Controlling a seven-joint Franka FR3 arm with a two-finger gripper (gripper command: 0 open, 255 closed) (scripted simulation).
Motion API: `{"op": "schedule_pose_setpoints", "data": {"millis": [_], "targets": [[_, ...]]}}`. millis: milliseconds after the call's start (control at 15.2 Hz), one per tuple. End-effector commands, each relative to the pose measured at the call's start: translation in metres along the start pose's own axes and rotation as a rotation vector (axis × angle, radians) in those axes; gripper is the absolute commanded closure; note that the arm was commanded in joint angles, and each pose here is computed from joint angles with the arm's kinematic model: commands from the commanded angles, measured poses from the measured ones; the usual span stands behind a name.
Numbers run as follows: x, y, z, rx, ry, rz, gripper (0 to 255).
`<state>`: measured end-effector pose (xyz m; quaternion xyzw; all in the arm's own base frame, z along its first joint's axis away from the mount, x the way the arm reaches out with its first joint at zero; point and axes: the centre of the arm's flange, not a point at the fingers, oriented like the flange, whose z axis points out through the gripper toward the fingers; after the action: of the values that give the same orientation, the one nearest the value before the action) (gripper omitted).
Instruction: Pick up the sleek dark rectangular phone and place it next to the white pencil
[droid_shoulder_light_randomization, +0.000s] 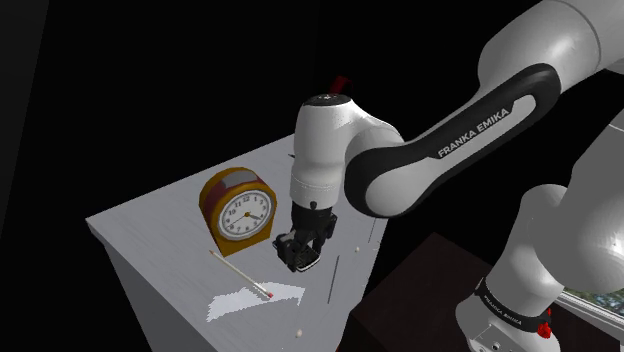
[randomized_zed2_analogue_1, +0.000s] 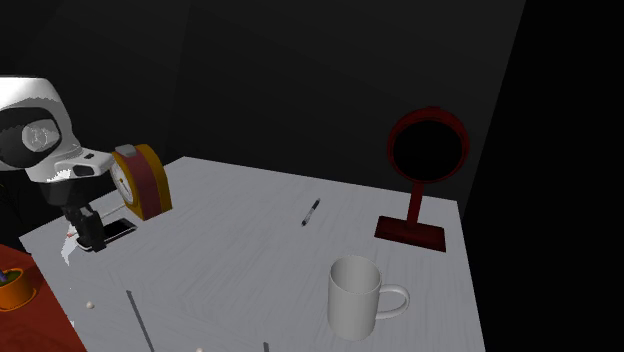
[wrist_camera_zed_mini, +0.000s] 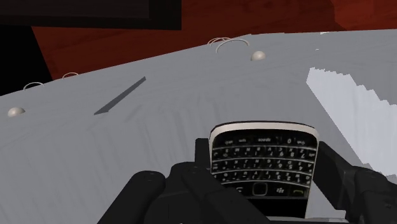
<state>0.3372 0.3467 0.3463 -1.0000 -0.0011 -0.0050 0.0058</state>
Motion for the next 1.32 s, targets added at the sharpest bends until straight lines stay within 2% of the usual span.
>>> {"op": "schedule_pose_setpoints", "data": {"millis": [0,264,330,660,924,1254], "targets": [[0.0,0.0,0.001,0.0,0.0,0.0,255],[0.0,0.0,0.001,0.0,0.0,0.0,255],[0.0,0.0,0.001,0.0,0.0,0.0,0],[0.0,0.0,0.001,0.0,0.0,0.0,0],[0.0,0.0,-0.049,0.0,0.0,0.0,0],[0.0,0.0,-0.049,0.0,0.0,0.0,0]]}}
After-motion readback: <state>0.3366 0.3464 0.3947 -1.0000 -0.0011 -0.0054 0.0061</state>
